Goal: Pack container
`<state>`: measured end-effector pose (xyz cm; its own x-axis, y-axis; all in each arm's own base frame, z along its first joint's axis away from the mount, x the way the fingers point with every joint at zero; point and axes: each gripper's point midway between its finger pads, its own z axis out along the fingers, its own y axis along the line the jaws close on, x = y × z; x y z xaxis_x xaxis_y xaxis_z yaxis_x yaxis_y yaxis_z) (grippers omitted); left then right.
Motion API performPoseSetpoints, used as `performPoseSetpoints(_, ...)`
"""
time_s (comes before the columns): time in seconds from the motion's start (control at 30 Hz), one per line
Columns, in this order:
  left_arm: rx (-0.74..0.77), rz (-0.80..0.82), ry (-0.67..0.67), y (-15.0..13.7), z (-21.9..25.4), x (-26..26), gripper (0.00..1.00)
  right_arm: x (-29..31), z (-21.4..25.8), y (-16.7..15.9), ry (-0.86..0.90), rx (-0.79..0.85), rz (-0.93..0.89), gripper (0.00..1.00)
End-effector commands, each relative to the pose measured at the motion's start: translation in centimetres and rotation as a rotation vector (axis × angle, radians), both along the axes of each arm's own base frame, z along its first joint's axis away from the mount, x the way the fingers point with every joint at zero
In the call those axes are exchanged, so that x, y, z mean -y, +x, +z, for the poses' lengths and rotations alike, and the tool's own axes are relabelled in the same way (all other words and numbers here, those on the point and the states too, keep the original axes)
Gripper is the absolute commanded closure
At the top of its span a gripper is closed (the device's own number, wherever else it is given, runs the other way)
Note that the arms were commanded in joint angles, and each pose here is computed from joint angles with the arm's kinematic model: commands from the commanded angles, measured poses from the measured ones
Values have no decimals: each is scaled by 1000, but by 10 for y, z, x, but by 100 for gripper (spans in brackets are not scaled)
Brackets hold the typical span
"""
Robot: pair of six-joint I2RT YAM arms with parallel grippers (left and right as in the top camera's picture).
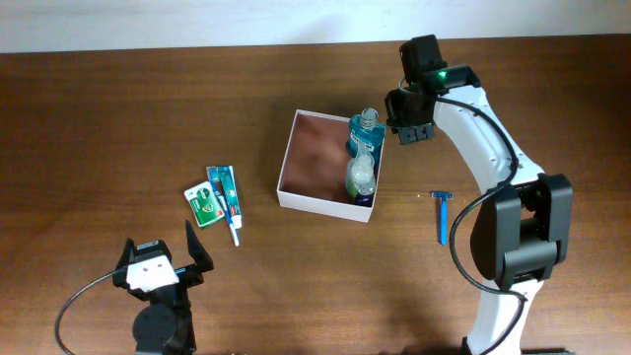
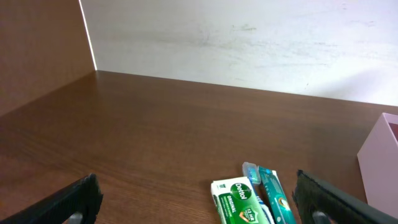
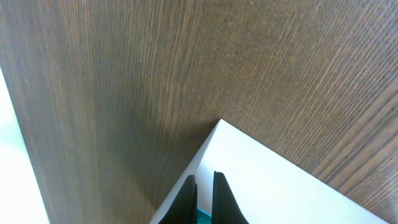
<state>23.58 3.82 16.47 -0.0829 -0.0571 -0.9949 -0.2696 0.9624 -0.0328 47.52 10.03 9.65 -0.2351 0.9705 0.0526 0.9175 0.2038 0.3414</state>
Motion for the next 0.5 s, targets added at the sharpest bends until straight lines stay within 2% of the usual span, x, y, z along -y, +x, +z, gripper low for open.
performPoseSetpoints(0.0, -8, -1, 18, 0, -4, 0, 1, 0, -9, -2, -6, -23, -39, 96)
performPoseSetpoints(0.47, -8, -1, 18, 0, -4, -1, 1, -13, -19, 10, 67, -7, -45, 96)
